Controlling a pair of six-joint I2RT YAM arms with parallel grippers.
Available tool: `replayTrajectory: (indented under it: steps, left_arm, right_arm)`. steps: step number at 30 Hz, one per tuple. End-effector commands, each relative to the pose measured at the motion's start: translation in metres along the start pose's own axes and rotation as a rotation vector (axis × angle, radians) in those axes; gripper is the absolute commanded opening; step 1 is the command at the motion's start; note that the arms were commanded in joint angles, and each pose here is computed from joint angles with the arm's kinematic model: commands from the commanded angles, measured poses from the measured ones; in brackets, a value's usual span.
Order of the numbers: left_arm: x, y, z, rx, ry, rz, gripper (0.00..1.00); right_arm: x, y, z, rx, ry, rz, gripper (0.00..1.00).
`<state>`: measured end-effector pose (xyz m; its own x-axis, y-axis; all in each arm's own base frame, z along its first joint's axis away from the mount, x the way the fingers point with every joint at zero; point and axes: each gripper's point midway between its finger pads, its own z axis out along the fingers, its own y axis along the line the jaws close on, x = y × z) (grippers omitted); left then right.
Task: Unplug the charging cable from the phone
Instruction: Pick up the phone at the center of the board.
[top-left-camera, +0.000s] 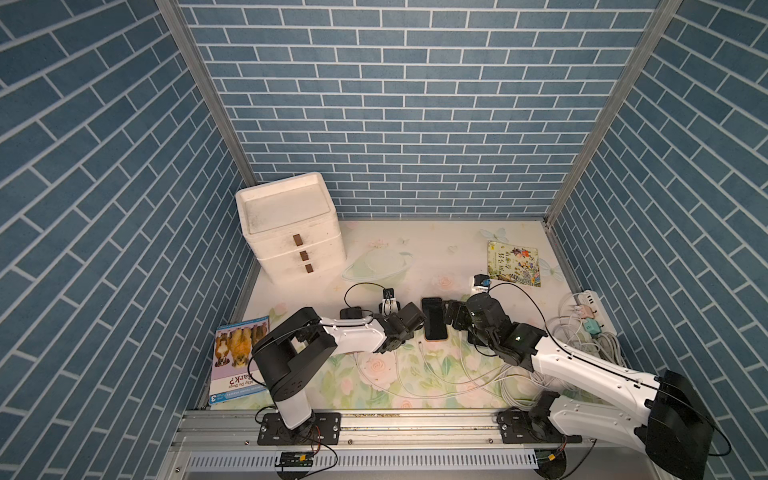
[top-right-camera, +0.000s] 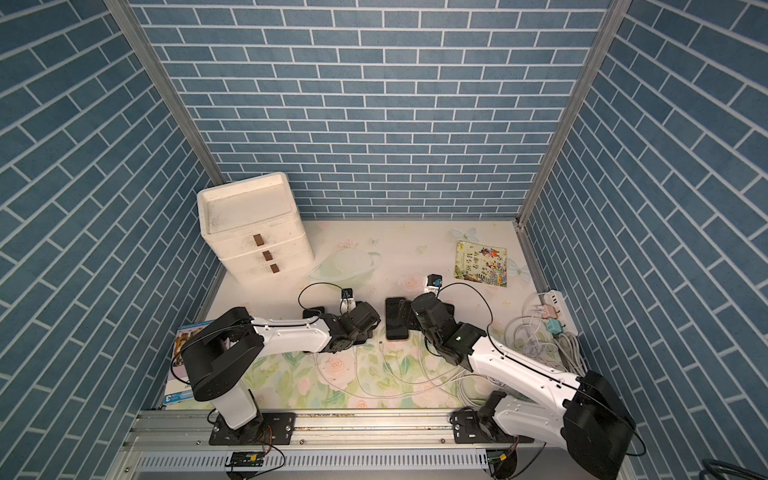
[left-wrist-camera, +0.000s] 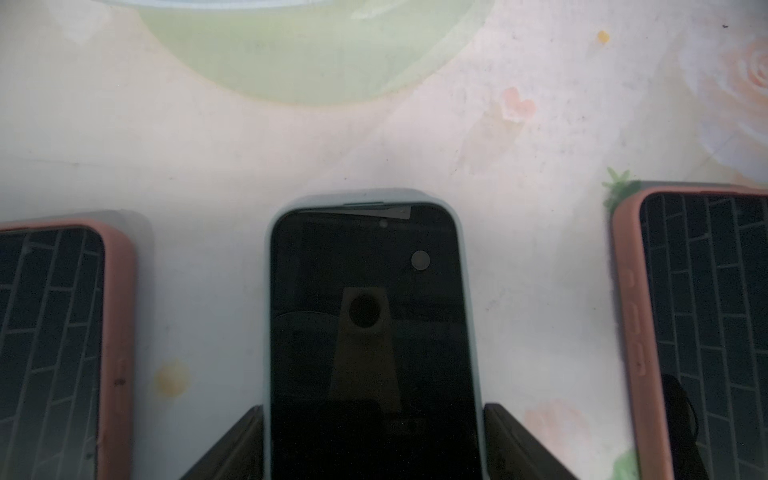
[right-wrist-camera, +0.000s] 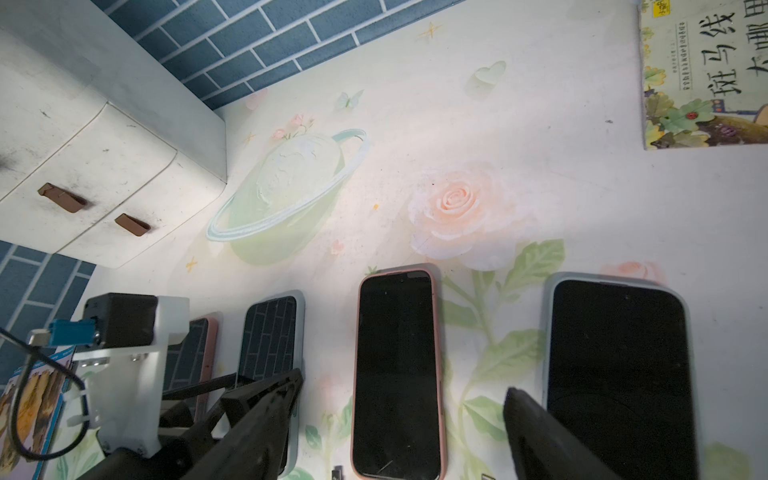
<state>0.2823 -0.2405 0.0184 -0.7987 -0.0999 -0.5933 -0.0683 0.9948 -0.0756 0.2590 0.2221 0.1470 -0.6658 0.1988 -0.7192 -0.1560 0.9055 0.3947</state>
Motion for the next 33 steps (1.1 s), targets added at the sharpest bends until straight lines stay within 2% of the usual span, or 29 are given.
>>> replayTrajectory:
  steps: [1,9,21,24,29,33]
  left_arm:
    - [0.031,0.012,0.014,-0.043,0.114,0.046,0.85]
    - [0.043,0.016,0.012,-0.055,0.18,0.075,0.87]
    - [0.028,0.017,-0.004,-0.086,0.175,0.129,0.9]
    - [0.034,0.013,0.006,-0.089,0.198,0.135,0.87]
    - [0.039,0.007,0.012,-0.076,0.218,0.125,0.73]
    - [0.039,0.007,0.013,-0.072,0.214,0.118,0.66]
  right_arm:
    - [-0.008,0.009,-0.003,-0.019,-0.018,-0.016,0.86]
    - [-0.011,0.009,-0.006,-0.019,-0.033,-0.01,0.87]
    - [-0.006,0.004,-0.005,-0.025,-0.041,0.002,0.87]
    - [-0.006,0.004,-0.005,-0.025,-0.04,0.0,0.87]
    - [-0.007,0.001,-0.01,-0.019,-0.047,-0.001,0.87]
    - [-0.008,0.0,-0.013,-0.027,-0.058,0.001,0.88]
